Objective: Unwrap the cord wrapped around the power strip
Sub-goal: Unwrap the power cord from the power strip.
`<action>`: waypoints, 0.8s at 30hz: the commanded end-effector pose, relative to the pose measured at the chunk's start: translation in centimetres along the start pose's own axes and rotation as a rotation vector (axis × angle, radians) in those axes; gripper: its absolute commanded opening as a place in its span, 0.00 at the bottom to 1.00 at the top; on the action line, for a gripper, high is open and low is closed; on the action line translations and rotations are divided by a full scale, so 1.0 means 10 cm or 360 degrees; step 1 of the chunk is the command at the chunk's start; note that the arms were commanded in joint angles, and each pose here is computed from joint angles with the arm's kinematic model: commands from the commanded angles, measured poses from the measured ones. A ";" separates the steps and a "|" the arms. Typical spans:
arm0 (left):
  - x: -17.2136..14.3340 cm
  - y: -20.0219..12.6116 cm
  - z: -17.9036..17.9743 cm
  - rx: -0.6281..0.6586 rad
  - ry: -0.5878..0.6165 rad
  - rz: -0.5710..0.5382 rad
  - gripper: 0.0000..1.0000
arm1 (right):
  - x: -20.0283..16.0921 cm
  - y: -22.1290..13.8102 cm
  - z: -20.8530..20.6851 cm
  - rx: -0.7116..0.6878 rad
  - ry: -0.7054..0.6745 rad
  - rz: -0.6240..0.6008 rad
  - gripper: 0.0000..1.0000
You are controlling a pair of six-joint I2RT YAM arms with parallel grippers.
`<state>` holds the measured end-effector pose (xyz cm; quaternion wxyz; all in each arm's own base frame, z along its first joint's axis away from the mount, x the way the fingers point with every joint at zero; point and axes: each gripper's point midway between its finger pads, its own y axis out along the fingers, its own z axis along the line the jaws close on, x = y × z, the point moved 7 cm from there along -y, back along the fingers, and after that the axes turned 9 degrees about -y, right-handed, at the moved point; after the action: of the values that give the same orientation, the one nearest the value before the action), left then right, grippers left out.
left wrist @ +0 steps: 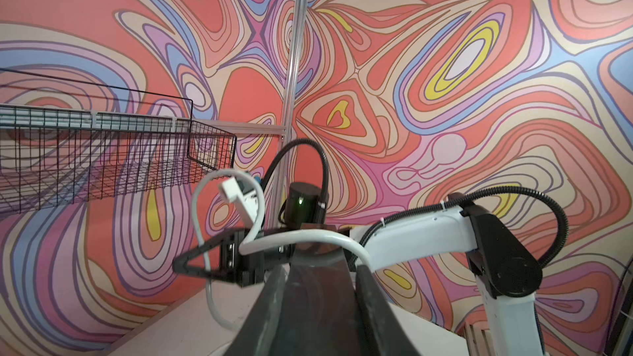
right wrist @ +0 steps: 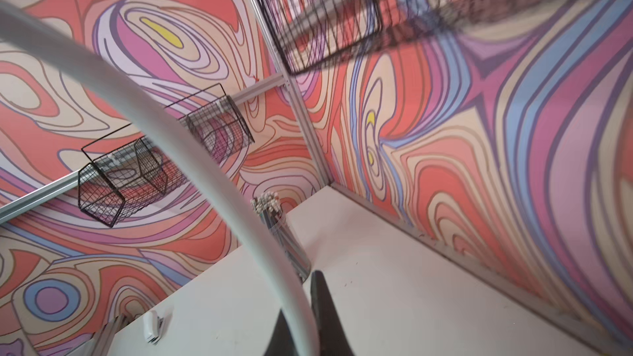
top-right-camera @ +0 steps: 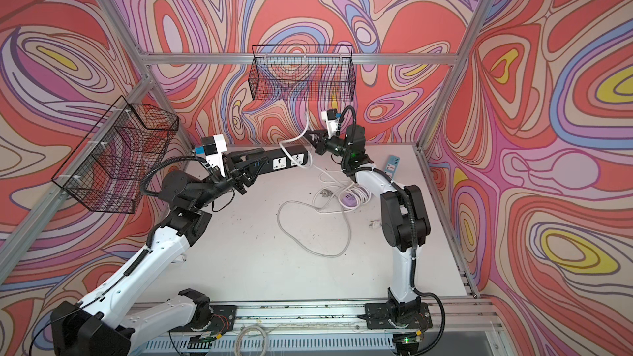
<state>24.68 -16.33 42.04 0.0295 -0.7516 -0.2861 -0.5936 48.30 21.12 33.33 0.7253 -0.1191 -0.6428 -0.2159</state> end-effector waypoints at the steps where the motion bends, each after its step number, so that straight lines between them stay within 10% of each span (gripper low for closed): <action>1: -0.21 -0.07 0.06 0.0076 0.0022 0.0099 0.00 | 0.73 -0.12 0.21 0.0020 -0.0188 -0.0121 0.00; 12: -0.45 -0.12 0.47 0.0494 0.0100 0.0152 0.00 | 1.76 -0.93 0.89 -0.0142 -0.0490 -0.0214 0.00; 24: 0.33 0.13 0.70 0.0624 0.0407 -0.0282 0.00 | 0.72 -1.23 1.06 -0.0088 -0.0112 0.0092 0.00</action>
<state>32.03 -14.25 37.96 0.2036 -0.6933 -0.4018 -0.5626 34.06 13.64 43.16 0.6682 -0.1735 -0.6848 -0.2335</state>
